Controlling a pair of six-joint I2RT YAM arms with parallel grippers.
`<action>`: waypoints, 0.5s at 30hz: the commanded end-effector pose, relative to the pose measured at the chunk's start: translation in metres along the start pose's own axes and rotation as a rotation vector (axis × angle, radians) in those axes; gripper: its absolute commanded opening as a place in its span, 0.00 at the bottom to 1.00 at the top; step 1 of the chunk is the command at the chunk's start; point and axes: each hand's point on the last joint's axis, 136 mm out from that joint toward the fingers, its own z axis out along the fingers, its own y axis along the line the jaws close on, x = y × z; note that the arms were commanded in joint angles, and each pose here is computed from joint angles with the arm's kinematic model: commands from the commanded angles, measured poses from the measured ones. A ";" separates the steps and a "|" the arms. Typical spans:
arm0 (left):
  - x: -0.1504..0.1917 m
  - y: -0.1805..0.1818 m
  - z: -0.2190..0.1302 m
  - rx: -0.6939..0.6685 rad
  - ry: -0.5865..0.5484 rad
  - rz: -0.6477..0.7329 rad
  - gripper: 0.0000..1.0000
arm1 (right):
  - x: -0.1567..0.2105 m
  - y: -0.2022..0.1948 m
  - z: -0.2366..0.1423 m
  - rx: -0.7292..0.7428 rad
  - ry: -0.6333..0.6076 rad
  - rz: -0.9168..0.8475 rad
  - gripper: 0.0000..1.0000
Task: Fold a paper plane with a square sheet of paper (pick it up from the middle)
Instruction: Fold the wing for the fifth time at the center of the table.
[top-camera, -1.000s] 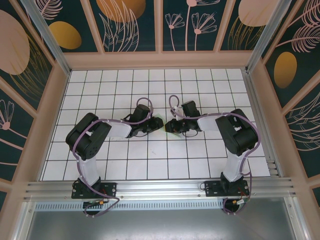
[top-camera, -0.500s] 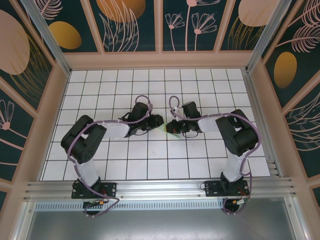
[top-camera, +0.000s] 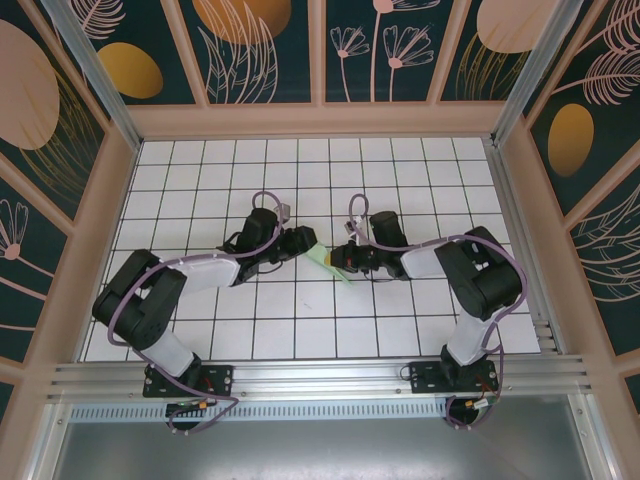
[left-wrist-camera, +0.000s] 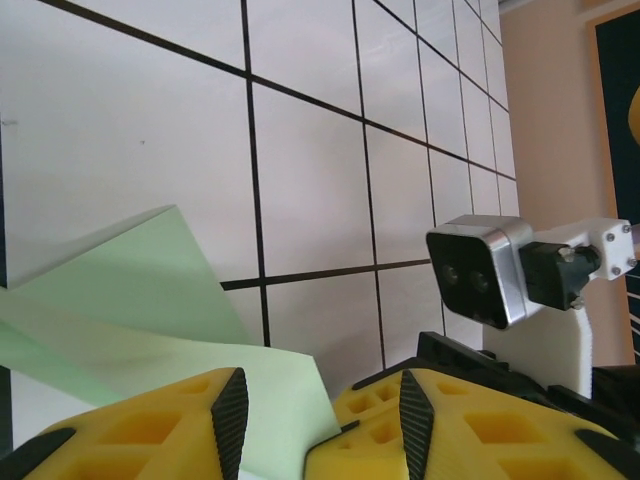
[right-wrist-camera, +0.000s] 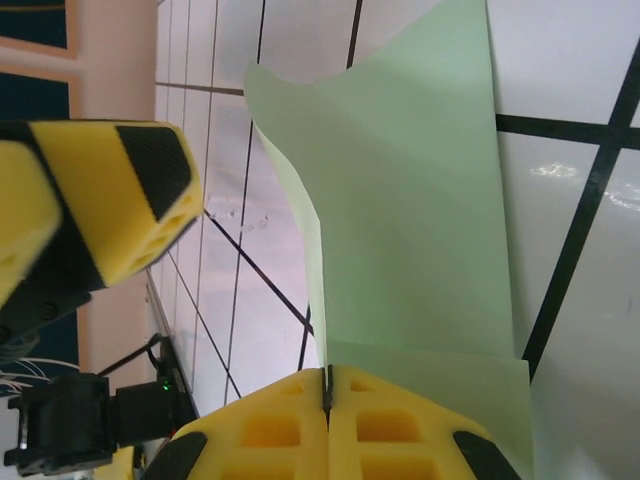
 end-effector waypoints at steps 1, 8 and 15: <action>0.000 -0.005 0.006 0.053 0.000 0.030 0.47 | -0.005 0.015 -0.002 -0.061 -0.038 0.020 0.00; 0.002 -0.002 0.015 0.063 0.016 0.035 0.46 | -0.003 0.001 0.000 -0.047 -0.058 0.127 0.00; 0.010 0.010 0.024 0.040 0.047 0.025 0.46 | 0.003 -0.016 0.004 -0.011 -0.058 0.218 0.00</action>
